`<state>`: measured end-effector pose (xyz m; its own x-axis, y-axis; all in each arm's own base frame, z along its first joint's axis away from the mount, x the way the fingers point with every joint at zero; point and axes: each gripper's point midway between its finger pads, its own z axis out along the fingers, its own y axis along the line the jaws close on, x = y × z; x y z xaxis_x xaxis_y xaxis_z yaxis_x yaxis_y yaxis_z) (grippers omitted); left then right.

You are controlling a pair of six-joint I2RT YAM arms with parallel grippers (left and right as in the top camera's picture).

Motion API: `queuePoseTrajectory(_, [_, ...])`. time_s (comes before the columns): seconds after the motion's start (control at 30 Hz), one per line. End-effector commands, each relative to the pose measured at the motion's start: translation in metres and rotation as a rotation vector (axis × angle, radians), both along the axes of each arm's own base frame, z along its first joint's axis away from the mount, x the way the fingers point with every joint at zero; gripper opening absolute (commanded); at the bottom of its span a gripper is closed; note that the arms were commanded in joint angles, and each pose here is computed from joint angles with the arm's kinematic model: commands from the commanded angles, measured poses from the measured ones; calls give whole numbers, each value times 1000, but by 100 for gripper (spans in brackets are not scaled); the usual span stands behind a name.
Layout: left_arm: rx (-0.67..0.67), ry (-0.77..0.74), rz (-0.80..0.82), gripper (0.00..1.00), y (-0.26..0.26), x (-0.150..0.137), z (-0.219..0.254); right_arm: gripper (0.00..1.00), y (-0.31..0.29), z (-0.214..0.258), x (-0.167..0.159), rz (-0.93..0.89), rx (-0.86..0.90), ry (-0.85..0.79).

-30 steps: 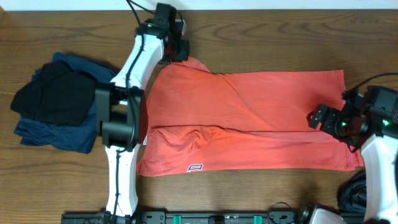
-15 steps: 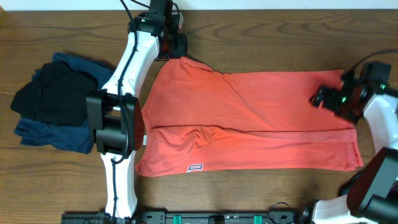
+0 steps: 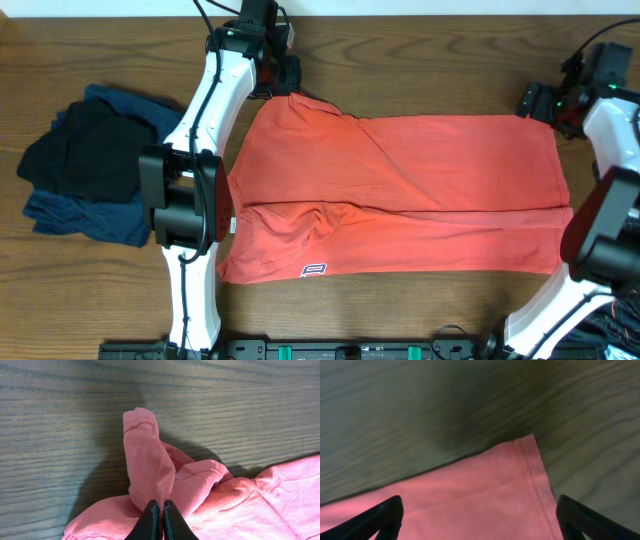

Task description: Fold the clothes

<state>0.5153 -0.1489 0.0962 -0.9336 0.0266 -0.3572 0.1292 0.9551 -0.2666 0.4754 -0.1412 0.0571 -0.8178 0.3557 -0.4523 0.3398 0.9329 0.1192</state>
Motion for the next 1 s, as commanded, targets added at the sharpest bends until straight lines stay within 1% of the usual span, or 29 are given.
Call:
queuePoseTrajectory(0.0, [-3,12,8,6,2,-2,-1,93,-8,-11,10,-8,-74,7])
queuePoseTrajectory(0.07, [-3,15,8,6,3,-3,-1,93,-15,-18,14,-40,-94,4])
queuePoseTrajectory(0.43, [1,20,9,6,3,-4,-2,93,-28,-44,23,-72,-141,3])
queuePoseTrajectory(0.53, [1,21,9,6,3,-4,-2,89,-28,-51,25,-72,-137,2])
queuePoseTrajectory(0.73, [2,24,9,6,3,-5,-2,65,-27,-65,24,-69,-132,20])
queuePoseTrajectory(0.77, [2,24,9,6,3,-5,-2,58,-27,-66,23,-70,-131,24])
queuePoseTrajectory(0.83, [2,25,9,6,4,-5,-2,33,-27,-68,22,-73,-129,28])
queuePoseTrajectory(0.87, [2,25,9,6,4,-5,-2,18,-28,-68,22,-75,-130,29])
queuePoseTrajectory(0.93, [2,24,9,6,4,-5,-2,2,-31,-67,21,-105,-130,27])
queuePoseTrajectory(0.97, [2,24,10,6,4,-5,-2,1,-31,-66,21,-114,-128,28])
